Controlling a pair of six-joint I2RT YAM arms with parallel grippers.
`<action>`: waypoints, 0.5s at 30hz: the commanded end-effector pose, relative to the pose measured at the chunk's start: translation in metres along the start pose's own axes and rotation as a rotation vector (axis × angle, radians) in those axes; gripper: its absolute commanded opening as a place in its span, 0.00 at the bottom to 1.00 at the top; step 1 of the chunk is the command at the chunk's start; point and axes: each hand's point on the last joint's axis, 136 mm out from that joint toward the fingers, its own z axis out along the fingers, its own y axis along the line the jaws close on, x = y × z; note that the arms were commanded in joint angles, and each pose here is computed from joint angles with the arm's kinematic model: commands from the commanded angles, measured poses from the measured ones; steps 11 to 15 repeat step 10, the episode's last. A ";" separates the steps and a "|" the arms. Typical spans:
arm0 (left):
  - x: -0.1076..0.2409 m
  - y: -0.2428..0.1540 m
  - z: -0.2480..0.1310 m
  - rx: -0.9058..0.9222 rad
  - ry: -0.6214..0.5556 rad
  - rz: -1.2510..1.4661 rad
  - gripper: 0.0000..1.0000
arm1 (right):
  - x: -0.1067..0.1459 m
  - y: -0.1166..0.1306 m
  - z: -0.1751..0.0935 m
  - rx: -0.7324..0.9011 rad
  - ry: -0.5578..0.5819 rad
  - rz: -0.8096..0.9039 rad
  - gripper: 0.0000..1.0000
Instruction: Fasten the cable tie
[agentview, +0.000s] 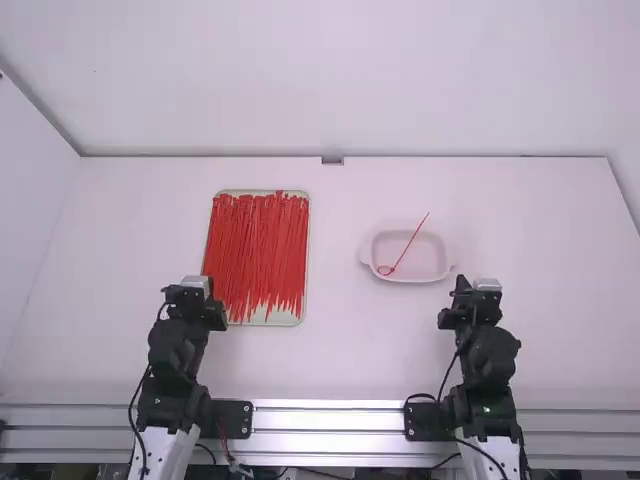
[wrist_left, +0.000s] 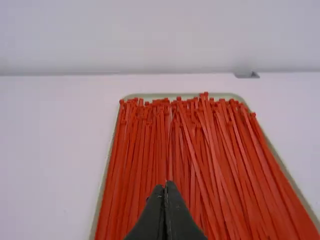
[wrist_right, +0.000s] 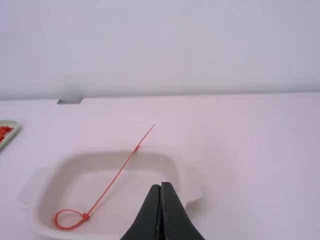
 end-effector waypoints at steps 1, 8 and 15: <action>-0.001 0.001 -0.001 -0.006 -0.019 0.001 0.00 | 0.000 0.000 -0.001 0.001 -0.014 0.002 0.00; -0.017 0.001 -0.006 -0.006 -0.092 0.001 0.00 | -0.007 0.000 -0.003 0.001 -0.044 0.001 0.00; -0.018 0.001 -0.006 -0.006 -0.093 0.001 0.00 | -0.007 0.000 -0.003 0.001 -0.044 0.001 0.00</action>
